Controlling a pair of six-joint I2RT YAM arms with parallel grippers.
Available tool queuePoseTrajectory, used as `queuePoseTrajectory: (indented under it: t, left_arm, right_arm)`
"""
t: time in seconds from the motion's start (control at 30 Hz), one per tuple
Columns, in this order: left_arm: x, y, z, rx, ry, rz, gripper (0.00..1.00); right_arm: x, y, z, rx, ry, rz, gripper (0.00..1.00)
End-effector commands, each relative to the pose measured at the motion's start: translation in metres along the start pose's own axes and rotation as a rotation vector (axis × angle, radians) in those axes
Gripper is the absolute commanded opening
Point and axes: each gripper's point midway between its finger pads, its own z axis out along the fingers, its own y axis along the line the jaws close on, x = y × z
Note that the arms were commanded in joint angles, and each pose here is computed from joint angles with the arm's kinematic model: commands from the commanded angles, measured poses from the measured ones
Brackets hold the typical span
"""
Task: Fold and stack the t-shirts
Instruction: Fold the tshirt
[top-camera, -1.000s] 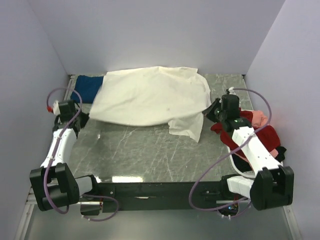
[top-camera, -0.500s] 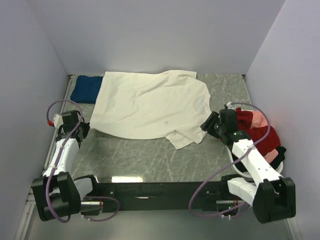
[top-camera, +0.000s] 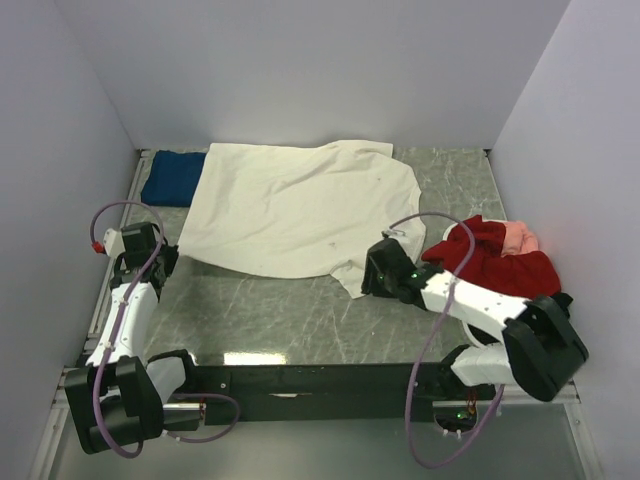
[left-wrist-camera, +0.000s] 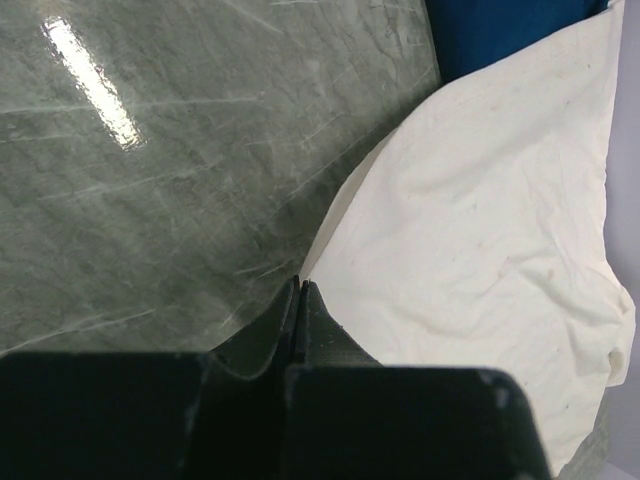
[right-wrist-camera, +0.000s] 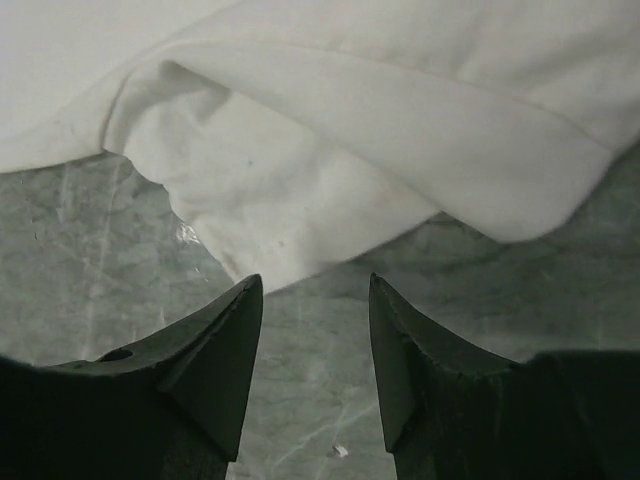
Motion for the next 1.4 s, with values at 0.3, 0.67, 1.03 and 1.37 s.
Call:
queuePoseTrajectory:
  t: [0.3,0.67,1.03,1.37]
  left_arm:
    - [-0.006,-0.011,-0.005,0.064,-0.024,-0.01,0.0]
    - [-0.006,-0.015,-0.007,0.083,-0.023,-0.006,0.0]
    - [-0.009,-0.021,-0.01,0.108,-0.032,-0.006,0.0]
    - [-0.005,-0.021,-0.01,0.119,-0.017,-0.004,0.0]
  right_arm:
    - [-0.022,0.027,0.035,0.202,-0.067,-0.163,0.53]
    - [0.033,0.048,0.02,0.019,0.148,-0.164,0.08]
    - [0.041,0.111,-0.018,-0.25,0.213,-0.067,0.1]
    - [0.007,0.061,-0.009,-0.009,0.056,-0.304,0.5]
